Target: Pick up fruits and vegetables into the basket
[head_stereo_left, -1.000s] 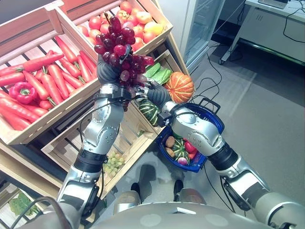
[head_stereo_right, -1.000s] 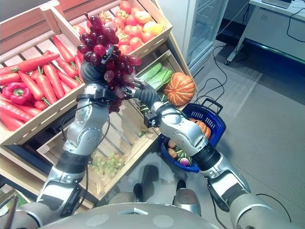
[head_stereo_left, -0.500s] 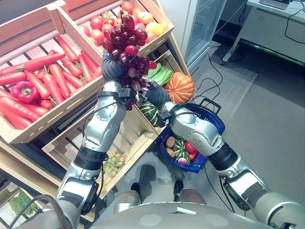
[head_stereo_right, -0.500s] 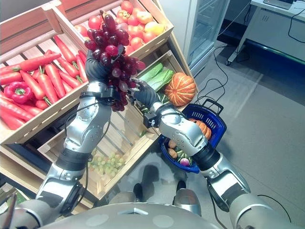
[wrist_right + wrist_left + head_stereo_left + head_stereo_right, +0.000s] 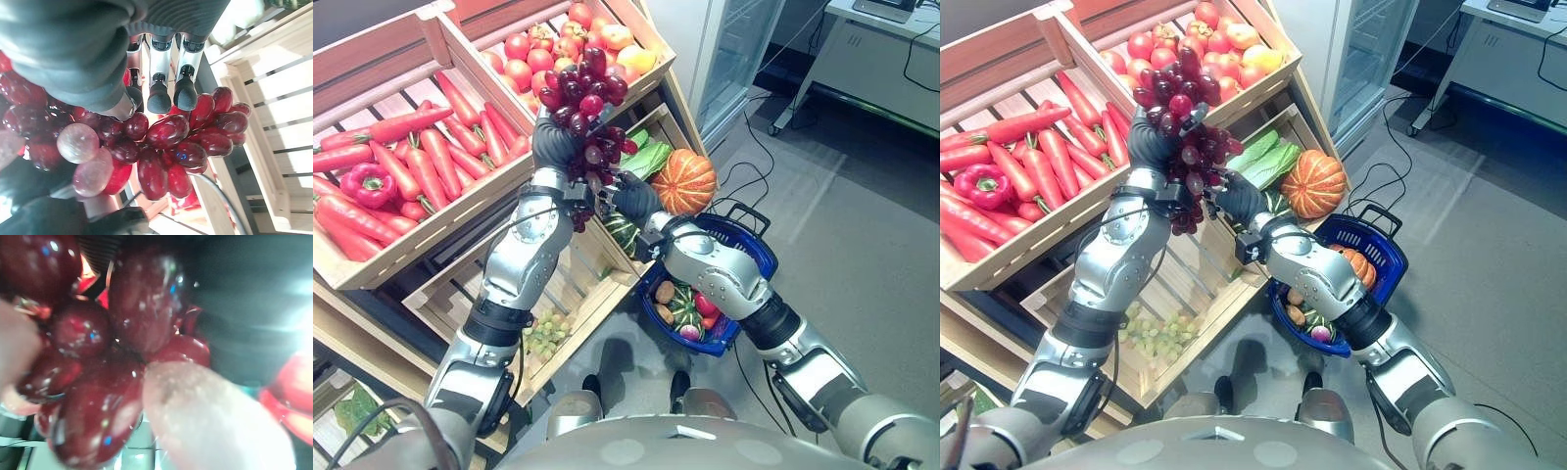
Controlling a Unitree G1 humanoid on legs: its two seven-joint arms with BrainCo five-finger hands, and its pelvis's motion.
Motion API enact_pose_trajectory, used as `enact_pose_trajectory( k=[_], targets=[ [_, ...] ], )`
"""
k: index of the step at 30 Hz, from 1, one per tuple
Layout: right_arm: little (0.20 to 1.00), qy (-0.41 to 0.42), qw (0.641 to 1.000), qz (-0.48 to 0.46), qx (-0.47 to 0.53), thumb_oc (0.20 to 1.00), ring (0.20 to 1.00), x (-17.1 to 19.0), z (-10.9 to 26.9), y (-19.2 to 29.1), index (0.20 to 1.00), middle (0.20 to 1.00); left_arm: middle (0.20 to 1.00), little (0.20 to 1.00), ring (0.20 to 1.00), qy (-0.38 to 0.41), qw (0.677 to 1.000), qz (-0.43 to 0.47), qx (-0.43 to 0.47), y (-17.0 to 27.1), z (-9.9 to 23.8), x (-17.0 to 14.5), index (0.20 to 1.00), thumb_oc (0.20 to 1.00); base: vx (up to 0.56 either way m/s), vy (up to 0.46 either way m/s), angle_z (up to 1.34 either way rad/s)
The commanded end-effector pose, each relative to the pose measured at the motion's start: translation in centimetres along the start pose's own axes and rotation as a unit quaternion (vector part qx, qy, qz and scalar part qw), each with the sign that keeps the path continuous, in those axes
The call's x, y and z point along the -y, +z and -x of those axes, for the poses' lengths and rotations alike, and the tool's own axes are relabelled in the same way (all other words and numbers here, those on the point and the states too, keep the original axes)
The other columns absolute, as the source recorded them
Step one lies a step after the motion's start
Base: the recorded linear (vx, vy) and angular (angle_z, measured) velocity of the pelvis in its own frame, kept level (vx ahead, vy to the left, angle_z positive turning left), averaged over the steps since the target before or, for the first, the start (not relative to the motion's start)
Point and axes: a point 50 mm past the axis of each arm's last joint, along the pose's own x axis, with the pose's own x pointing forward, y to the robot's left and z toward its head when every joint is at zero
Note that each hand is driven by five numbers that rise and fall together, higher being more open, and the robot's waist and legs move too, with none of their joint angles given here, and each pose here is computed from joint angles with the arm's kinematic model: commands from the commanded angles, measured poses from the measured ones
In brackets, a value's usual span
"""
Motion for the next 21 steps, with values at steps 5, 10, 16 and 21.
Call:
enact_pose_trajectory(
  k=[5, 10, 16, 21],
  targets=[
    [0.2, 0.209, 0.96, -0.082, 0.169, 0.2, 0.2, -8.3, 0.2, 6.6, 0.2, 0.2, 1.0, 1.0, 1.0, -0.137, 0.983, -0.118, -0.021, 0.4, -1.9, 2.7, 1.0, 1.0, 0.0, -0.007, 0.0],
    [0.2, 0.2, 0.955, -0.104, 0.194, 0.2, 0.2, -7.6, 0.4, 7.0, 0.2, 0.2, 1.0, 1.0, 1.0, -0.173, 0.971, -0.159, -0.039, -0.1, -2.0, 2.6, 1.0, 1.0, -0.02, -0.068, 0.0],
    [0.2, 0.196, 0.949, -0.111, 0.22, 0.2, 0.2, -6.7, 0.7, 7.3, 0.2, 0.2, 1.0, 1.0, 1.0, -0.208, 0.957, -0.183, -0.082, -1.4, -1.8, 2.9, 1.0, 1.0, -0.05, -0.078, -0.03],
    [0.2, 0.195, 0.946, -0.11, 0.233, 0.2, 0.2, -5.9, 0.9, 7.8, 0.2, 0.2, 1.0, 1.0, 1.0, -0.231, 0.942, -0.217, -0.108, -2.3, -2.0, 3.1, 1.0, 1.0, -0.07, -0.063, -0.14]
  ],
)
